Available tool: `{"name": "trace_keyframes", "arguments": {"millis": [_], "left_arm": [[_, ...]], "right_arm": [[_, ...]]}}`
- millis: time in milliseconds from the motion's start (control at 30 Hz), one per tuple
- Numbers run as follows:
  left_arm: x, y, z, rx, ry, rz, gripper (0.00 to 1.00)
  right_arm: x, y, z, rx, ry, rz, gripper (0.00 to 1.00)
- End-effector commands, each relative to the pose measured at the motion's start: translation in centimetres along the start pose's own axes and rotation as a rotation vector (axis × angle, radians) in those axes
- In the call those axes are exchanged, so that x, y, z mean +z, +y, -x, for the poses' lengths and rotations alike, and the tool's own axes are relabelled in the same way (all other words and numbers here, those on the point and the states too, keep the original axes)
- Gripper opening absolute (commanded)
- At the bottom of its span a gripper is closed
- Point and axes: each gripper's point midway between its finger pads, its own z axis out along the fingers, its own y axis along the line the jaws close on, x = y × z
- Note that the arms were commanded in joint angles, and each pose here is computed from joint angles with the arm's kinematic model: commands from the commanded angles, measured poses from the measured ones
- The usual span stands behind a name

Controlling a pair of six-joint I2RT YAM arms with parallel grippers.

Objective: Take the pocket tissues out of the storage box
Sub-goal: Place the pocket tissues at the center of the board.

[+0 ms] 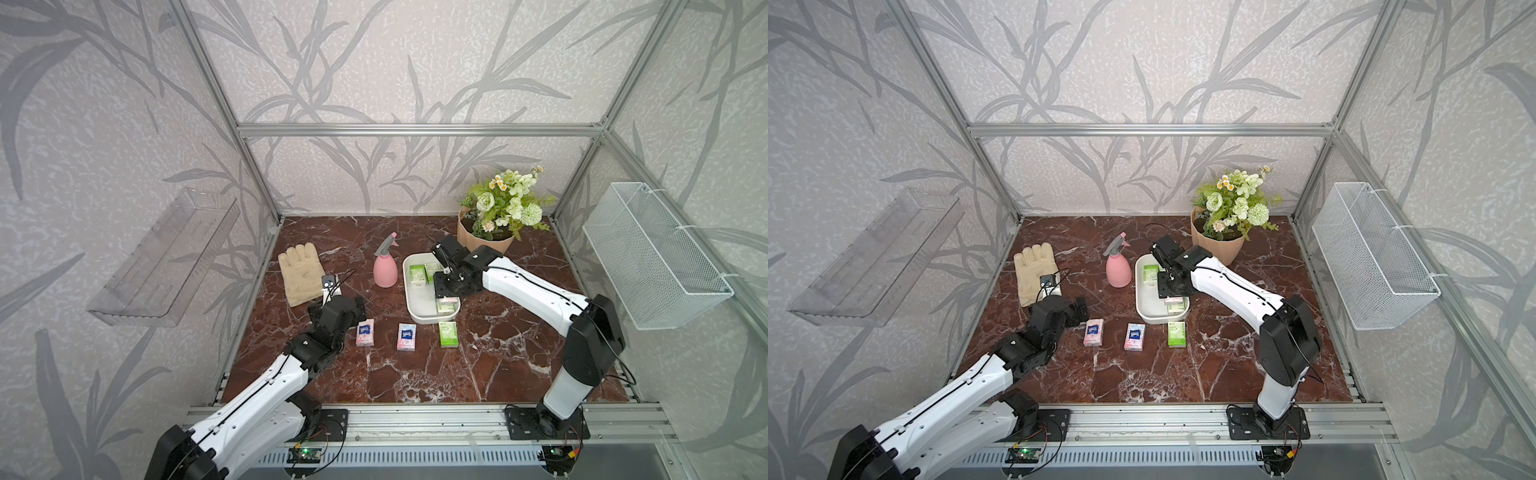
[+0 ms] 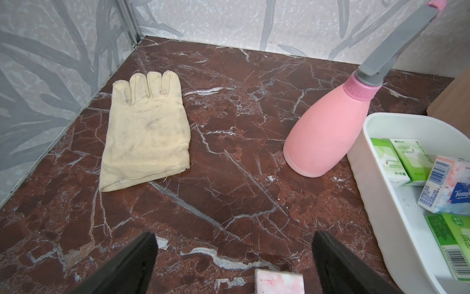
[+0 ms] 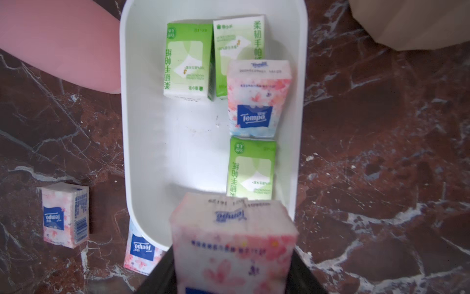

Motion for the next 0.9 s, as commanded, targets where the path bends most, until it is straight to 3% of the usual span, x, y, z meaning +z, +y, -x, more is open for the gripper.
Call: {"name": "trace_keyframes", "arguments": {"millis": [0, 400, 867], "left_arm": [[-0.1, -0.4, 1.5, -0.011, -0.021, -0.007, 1.00], [0.4, -1.2, 1.7, -0.019, -0.008, -0.016, 1.00], [0.3, -1.2, 2.0, -0.023, -0.009, -0.015, 1.00]], "right_arm": [[-1.4, -3.7, -1.7, -0.013, 0.017, -0.082, 0.55], [1.2, -10.2, -7.1, 0.022, 0.122, -0.135, 0.56], [6.5, -11.8, -10.1, 0.003, 0.263, -0.146, 0.56]]}}
